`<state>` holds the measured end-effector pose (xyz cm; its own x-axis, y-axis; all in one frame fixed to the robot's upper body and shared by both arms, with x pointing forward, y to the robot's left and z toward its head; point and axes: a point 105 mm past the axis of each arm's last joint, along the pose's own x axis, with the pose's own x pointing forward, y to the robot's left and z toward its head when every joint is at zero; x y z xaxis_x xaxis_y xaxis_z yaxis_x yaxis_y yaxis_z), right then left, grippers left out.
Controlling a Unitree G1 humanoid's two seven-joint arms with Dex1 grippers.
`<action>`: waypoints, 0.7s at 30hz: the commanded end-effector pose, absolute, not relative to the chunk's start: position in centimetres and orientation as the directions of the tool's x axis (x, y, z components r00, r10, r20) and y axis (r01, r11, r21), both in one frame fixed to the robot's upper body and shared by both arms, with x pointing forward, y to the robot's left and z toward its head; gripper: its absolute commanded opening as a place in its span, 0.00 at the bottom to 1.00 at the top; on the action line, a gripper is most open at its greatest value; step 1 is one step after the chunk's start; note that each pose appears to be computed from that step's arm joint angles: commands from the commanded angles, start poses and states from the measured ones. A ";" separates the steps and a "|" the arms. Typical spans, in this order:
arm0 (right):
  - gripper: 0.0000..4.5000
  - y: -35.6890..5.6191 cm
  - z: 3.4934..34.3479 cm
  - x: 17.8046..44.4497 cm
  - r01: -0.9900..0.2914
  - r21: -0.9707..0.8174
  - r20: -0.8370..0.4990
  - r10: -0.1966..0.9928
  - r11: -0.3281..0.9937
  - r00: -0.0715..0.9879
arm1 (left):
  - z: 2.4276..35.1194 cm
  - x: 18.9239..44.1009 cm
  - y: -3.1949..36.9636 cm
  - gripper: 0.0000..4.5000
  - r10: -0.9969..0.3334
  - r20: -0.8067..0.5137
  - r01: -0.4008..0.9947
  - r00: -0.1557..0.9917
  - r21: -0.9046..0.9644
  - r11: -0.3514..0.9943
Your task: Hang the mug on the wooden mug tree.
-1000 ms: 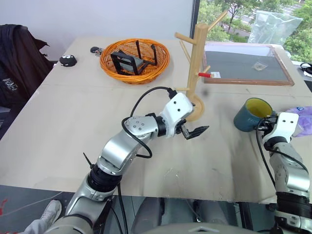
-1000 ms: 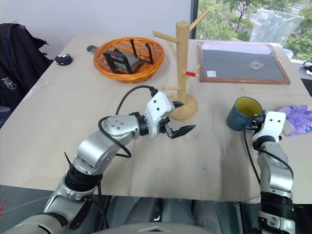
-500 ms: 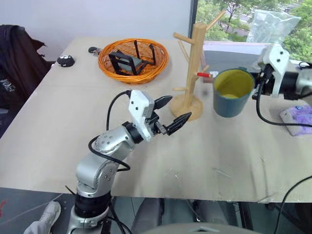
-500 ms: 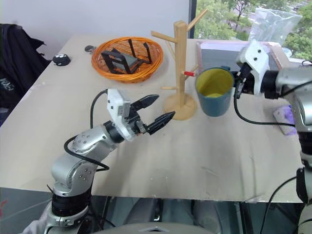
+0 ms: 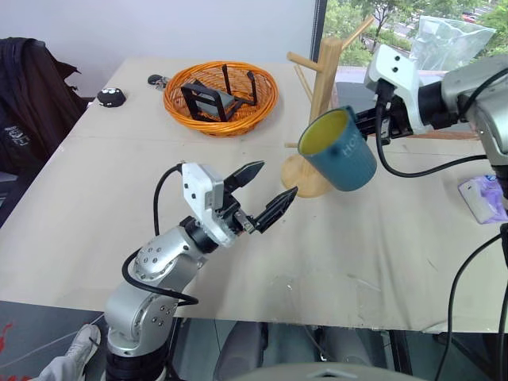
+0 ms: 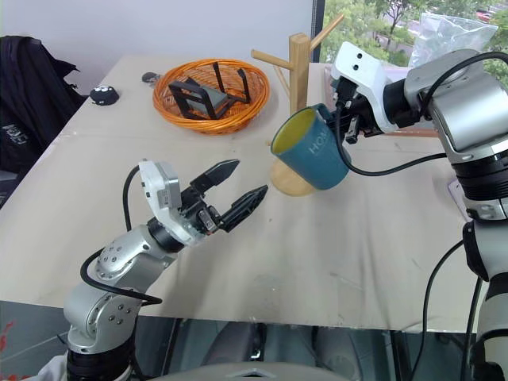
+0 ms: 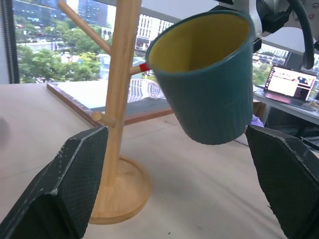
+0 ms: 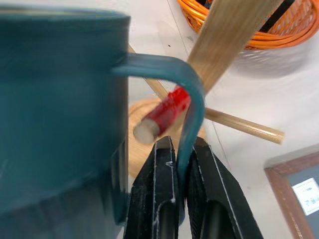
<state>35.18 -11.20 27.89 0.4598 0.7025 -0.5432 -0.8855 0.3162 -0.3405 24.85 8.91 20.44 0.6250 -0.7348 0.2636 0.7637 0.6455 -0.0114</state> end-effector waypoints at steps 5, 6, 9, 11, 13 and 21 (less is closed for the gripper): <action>0.23 -11.3 29.6 35.8 -0.843 -0.400 -0.500 0.686 0.359 0.529 | 21.5 24.1 8.4 1.00 -0.735 0.316 0.772 0.599 0.015 0.635; 0.32 -11.4 29.7 35.8 -0.841 -0.402 -0.497 0.685 0.363 0.533 | 21.5 24.1 8.4 1.00 -0.735 0.317 0.772 0.599 0.013 0.635; 0.55 -12.3 30.8 35.7 -0.831 -0.379 -0.461 0.695 0.407 0.551 | 21.4 24.3 8.5 1.00 -0.737 0.315 0.774 0.598 0.010 0.633; 0.66 -12.8 31.4 35.5 -0.829 -0.363 -0.443 0.703 0.426 0.556 | 21.4 24.3 8.6 1.00 -0.737 0.315 0.774 0.598 0.010 0.633; 0.66 -13.5 32.0 35.2 -0.827 -0.344 -0.425 0.711 0.445 0.560 | 21.4 24.3 8.7 1.00 -0.737 0.317 0.774 0.598 0.011 0.633; 0.66 -18.1 31.2 31.6 -0.856 -0.168 -0.324 0.793 0.489 0.516 | 20.3 24.3 9.5 1.00 -0.739 0.273 0.765 0.616 0.015 0.644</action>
